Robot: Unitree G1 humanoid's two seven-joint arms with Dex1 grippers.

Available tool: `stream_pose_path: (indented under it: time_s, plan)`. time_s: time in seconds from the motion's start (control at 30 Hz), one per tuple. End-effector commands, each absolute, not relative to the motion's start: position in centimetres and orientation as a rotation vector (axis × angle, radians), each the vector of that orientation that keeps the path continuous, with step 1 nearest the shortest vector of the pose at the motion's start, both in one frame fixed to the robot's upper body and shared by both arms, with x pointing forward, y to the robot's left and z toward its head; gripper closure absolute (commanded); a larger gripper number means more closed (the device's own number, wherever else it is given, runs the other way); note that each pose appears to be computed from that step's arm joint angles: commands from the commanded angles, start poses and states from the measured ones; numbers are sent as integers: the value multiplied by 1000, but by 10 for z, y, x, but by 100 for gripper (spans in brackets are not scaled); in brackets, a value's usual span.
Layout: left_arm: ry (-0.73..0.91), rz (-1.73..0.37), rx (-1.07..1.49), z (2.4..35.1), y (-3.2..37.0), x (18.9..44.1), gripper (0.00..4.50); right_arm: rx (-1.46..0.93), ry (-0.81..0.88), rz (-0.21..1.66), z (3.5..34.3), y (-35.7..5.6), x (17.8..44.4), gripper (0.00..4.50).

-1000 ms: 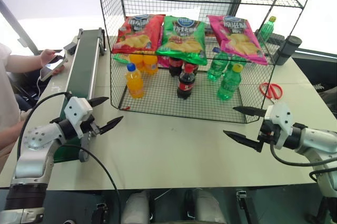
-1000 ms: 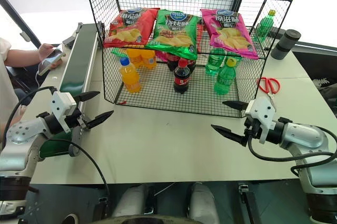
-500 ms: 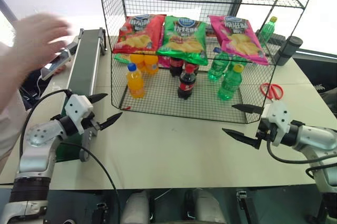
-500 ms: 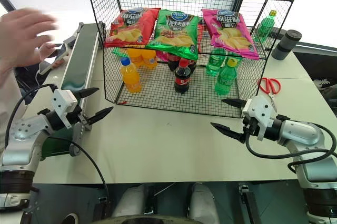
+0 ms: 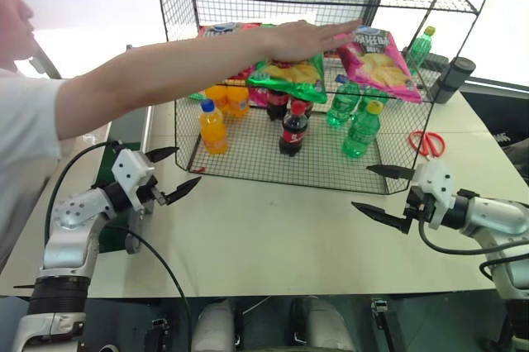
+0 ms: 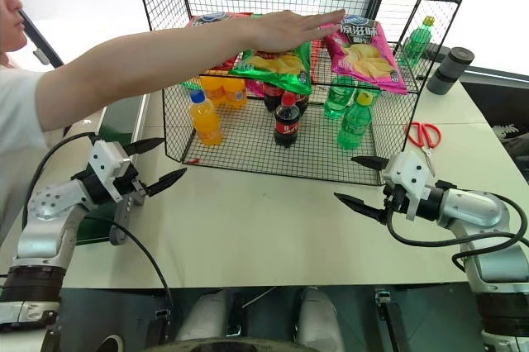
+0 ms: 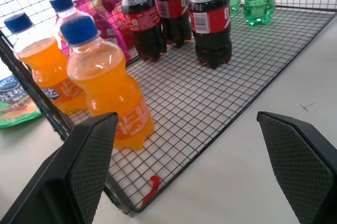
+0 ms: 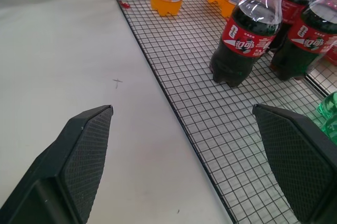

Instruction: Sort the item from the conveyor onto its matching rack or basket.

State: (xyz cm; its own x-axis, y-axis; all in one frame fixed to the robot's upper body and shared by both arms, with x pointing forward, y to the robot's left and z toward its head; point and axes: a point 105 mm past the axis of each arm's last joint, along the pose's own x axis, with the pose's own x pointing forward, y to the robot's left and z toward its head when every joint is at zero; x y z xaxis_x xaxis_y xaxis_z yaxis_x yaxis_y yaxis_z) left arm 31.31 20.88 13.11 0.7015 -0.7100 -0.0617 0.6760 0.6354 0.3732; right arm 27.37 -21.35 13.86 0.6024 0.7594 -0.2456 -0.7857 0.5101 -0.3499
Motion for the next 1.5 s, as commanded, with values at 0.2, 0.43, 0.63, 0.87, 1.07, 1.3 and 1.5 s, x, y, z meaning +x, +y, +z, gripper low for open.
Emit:
stream_pose_path:
  time_s: [0.2, 0.43, 0.63, 0.87, 1.07, 1.3, 1.5]
  plan:
    - [-125, -789, 418, 136, 206, 313, 0, -480, 33, 935, 144, -212, 277, 7]
    - [-131, -786, 409, 133, 205, 312, 0, -485, 23, 938, 142, -208, 278, 7]
    - [-88, -812, 395, 122, 198, 307, 0, -482, 54, 938, 140, -212, 269, 7]
    - [-63, -823, 407, 122, 202, 301, 0, -470, 69, 966, 139, -206, 266, 7]
    - [-64, -784, 405, 122, 208, 295, 0, -489, 60, 998, 134, -199, 271, 7]
    - [-73, -697, 422, 130, 220, 299, 0, -500, 21, 1015, 137, -191, 286, 7]
    - [-27, -677, 458, 122, 227, 291, 0, -505, 20, 1038, 137, -189, 289, 7]
